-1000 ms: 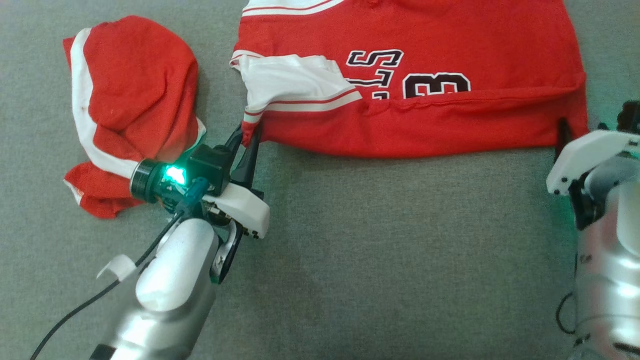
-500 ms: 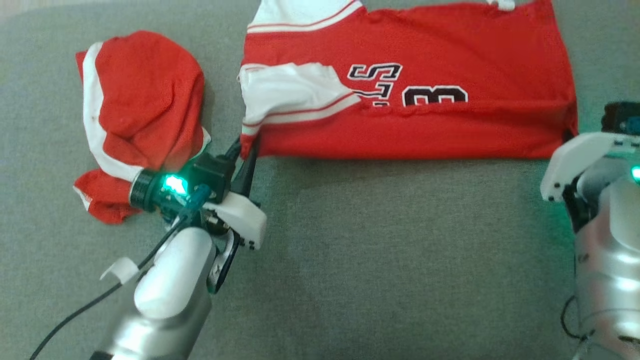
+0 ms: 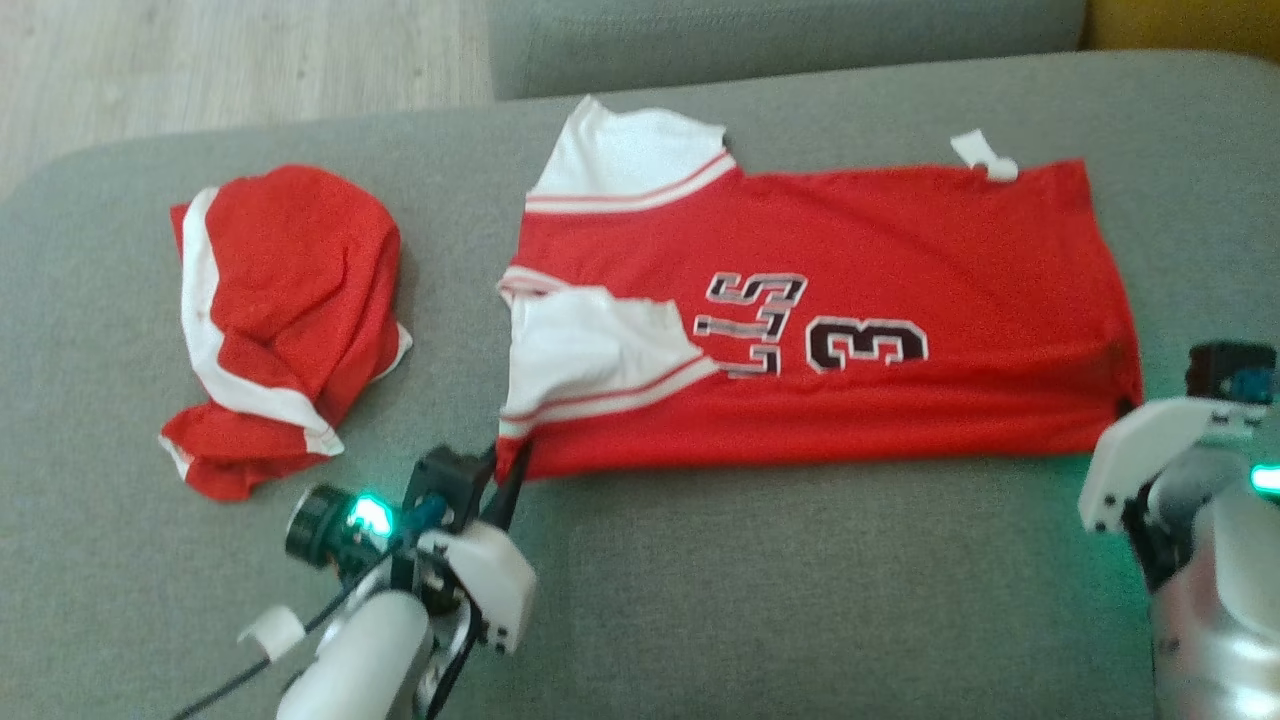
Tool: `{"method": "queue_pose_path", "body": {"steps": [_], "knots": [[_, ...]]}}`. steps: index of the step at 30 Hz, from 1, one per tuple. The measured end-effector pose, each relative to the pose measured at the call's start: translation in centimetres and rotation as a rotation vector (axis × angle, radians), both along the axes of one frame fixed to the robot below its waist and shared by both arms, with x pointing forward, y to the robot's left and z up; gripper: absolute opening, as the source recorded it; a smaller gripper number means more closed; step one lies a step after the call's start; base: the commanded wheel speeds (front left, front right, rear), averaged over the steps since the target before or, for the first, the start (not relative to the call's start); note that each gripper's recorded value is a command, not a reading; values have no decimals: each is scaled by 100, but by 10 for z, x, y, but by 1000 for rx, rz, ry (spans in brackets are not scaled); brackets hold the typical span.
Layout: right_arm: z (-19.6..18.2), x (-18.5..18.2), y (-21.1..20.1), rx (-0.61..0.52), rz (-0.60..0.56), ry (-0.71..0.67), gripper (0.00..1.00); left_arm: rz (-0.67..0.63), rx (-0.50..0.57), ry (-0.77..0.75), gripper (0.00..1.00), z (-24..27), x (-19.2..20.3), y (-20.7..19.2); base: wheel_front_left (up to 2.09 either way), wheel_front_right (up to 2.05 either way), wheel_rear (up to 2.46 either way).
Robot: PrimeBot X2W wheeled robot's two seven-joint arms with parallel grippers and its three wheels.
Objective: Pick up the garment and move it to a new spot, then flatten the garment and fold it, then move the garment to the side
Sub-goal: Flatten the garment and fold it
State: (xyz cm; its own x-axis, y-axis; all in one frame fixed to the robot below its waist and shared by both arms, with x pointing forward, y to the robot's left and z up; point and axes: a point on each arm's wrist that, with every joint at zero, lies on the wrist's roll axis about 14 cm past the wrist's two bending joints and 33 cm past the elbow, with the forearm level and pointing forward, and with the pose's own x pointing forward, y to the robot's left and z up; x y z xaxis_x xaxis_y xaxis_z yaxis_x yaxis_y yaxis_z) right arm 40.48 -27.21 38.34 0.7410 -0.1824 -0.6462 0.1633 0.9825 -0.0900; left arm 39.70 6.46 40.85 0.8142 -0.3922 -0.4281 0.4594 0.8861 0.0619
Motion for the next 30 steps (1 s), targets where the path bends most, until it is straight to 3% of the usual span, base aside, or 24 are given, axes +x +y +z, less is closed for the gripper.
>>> {"method": "queue_pose_path", "body": {"steps": [10, 11, 12, 13, 15, 16, 22, 30], "knots": [[3, -43, 2, 65, -33, -24, 0, -33, -11, 28, 0, 3, -30, -9, 0, 0, 0], [6, -43, 3, 72, -33, -40, 31, -33, -10, 29, 0, 4, -30, -9, 0, 0, 0], [10, -41, 4, 78, -35, -63, 100, -32, -10, 29, 0, 4, -30, -9, 0, 0, 0], [14, -39, 5, 86, -37, -88, 100, -31, -11, 29, 25, 5, -29, -9, 0, 0, 0], [25, -34, 5, 94, -41, -146, 100, -26, -14, 23, 56, 6, -28, -9, 0, 0, 0], [30, -31, 5, 96, -43, -180, 100, -19, -14, 18, 97, 8, -27, -8, 0, 0, 0], [75, -12, 8, 137, -53, -428, 100, 58, -98, -111, 100, 34, -8, -1, 0, 0, 0], [99, -6, 28, 207, -26, -620, 100, 106, -233, -322, 100, 73, 10, -1, 0, 0, 0]]}}
